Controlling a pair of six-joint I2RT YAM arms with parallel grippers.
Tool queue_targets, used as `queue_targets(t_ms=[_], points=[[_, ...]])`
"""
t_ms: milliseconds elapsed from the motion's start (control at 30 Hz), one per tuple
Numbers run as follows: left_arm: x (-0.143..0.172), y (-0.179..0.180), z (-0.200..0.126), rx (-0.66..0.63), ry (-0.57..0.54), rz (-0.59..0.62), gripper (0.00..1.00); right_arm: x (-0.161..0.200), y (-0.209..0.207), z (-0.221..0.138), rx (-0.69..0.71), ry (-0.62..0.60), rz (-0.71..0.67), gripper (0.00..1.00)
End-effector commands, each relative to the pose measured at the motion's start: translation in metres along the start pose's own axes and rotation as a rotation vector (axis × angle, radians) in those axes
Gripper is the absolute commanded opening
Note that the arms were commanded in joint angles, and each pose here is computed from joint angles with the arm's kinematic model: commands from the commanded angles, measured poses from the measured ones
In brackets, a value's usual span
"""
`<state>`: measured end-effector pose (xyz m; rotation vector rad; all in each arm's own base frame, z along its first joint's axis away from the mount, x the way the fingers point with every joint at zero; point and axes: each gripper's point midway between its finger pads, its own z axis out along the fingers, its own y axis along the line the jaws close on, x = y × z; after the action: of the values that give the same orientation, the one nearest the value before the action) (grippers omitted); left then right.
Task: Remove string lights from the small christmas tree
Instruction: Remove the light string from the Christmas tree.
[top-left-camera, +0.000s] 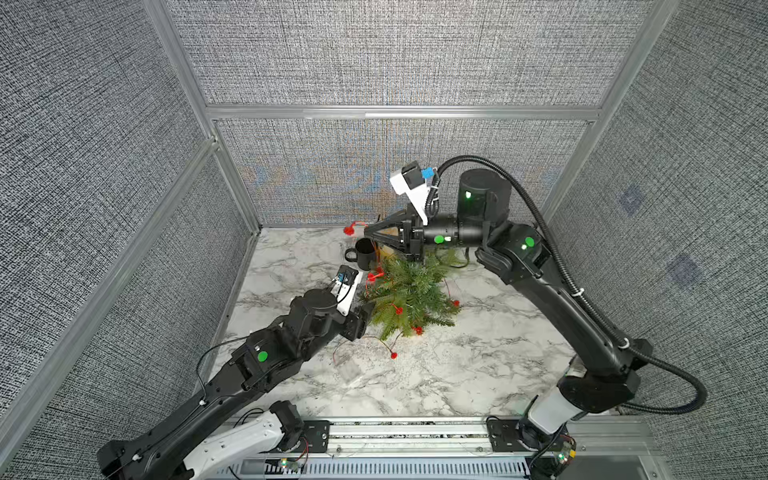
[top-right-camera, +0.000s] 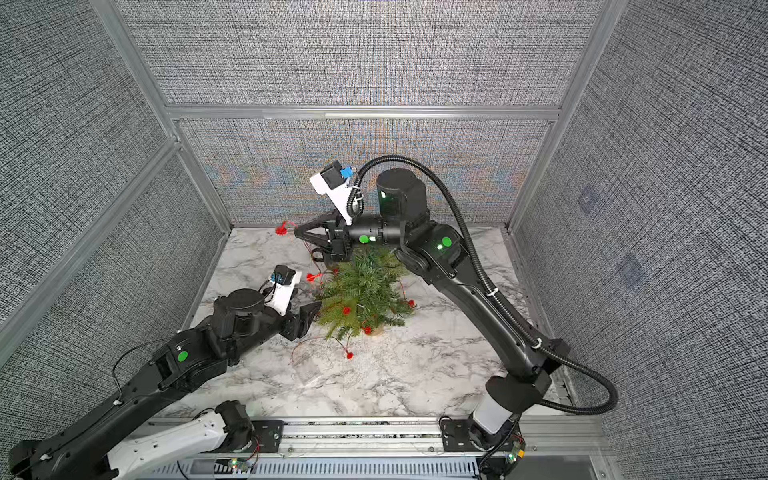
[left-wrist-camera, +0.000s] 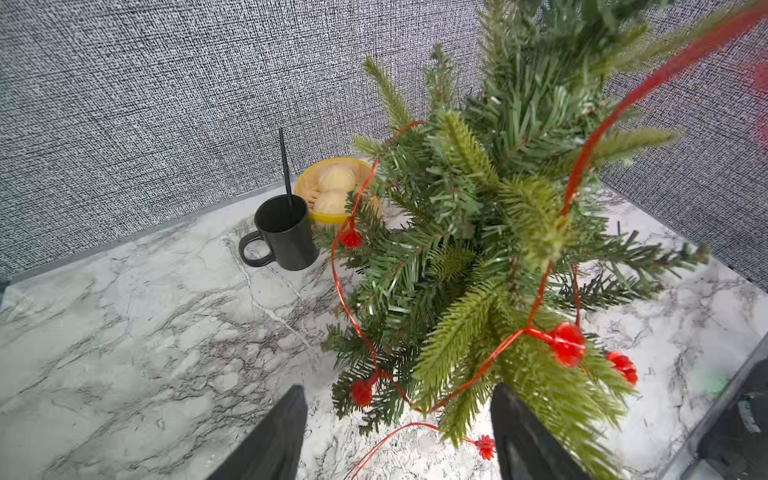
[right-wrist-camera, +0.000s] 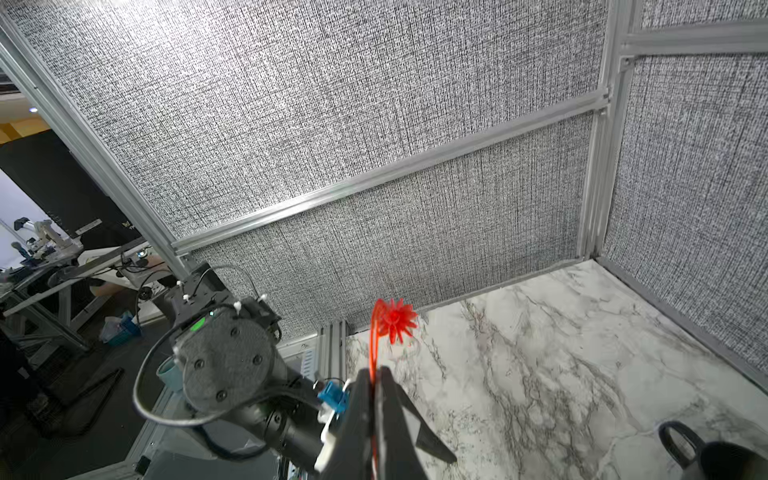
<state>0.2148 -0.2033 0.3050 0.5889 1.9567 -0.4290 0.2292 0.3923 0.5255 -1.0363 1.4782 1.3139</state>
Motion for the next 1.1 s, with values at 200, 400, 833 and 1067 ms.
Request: queue_targets(t_ms=[200,400,833,1067], points=[[-0.015,-0.015,0.002,0.078,-0.064,0.007,0.82,-0.026,-0.001,0.011,-0.023,-0.074,-0.009,0.00],[-0.024,-0.023,0.012,0.108,-0.094,0.027,0.85,-0.034,-0.002,0.009,-0.005,-0.098,-0.010,0.00],[-0.050,-0.013,0.041,-0.005,-0.163,0.025,0.85,-0.027,-0.001,0.005,0.023,-0.090,0.007,0.00],[-0.046,-0.001,0.036,-0.069,-0.164,0.013,0.57,-0.023,0.000,0.001,0.035,-0.087,0.005,0.00]])
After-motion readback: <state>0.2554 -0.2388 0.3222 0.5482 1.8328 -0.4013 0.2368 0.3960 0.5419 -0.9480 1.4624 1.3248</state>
